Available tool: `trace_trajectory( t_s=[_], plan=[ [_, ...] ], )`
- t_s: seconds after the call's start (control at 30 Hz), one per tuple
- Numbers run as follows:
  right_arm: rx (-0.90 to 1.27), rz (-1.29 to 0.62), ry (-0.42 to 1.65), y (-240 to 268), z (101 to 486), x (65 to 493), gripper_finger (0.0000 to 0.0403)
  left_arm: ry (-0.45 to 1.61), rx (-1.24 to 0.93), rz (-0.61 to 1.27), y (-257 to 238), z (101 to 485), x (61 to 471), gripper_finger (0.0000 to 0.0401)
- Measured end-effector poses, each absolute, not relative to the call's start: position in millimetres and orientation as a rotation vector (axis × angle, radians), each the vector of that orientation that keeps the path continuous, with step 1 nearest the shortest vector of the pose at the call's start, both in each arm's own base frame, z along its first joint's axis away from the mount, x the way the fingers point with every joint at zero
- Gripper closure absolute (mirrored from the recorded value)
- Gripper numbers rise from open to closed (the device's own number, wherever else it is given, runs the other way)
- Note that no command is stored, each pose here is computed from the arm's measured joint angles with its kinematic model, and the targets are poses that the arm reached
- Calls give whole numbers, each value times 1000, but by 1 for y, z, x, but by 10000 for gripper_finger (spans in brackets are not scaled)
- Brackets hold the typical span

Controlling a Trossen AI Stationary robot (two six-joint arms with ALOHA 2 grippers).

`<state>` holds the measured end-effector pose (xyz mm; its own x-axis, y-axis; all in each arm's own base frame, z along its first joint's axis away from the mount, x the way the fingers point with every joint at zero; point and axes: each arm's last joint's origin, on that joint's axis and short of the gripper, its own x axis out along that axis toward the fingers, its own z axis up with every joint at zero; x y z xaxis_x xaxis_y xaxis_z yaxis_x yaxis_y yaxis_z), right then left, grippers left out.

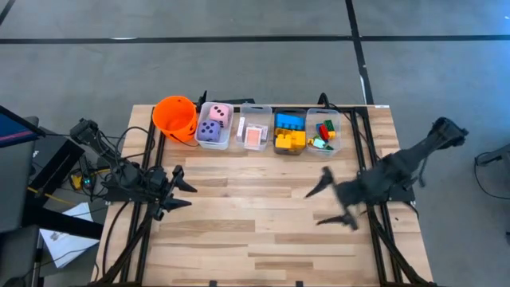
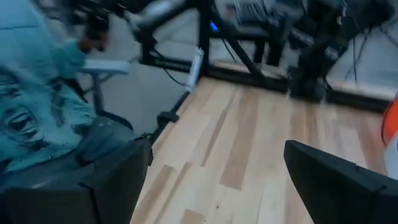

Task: Pick & Place Toys
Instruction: Return to Home Position

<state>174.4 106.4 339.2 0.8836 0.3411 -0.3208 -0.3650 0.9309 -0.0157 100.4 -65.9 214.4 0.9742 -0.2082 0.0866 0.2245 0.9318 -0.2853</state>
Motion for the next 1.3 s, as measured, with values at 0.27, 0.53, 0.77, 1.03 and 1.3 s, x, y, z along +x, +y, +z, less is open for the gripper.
trace_trajectory(
  t_s=[0.27,0.53,0.77,1.03,1.3],
  plan=[
    [-34,497,-121,62,256,119,40,-51,-320,-223,-66,214,100,192],
    [95,459,-284,44,198,100,40,-41,-313,-222,-66,213,100,192],
    [71,451,-307,43,201,98,40,-27,-285,-199,-64,188,100,192],
    [61,423,-261,41,196,101,40,-24,-249,-187,-63,173,98,192],
    [159,428,-236,40,196,102,40,-13,-211,-185,-63,172,98,192]
  ],
)
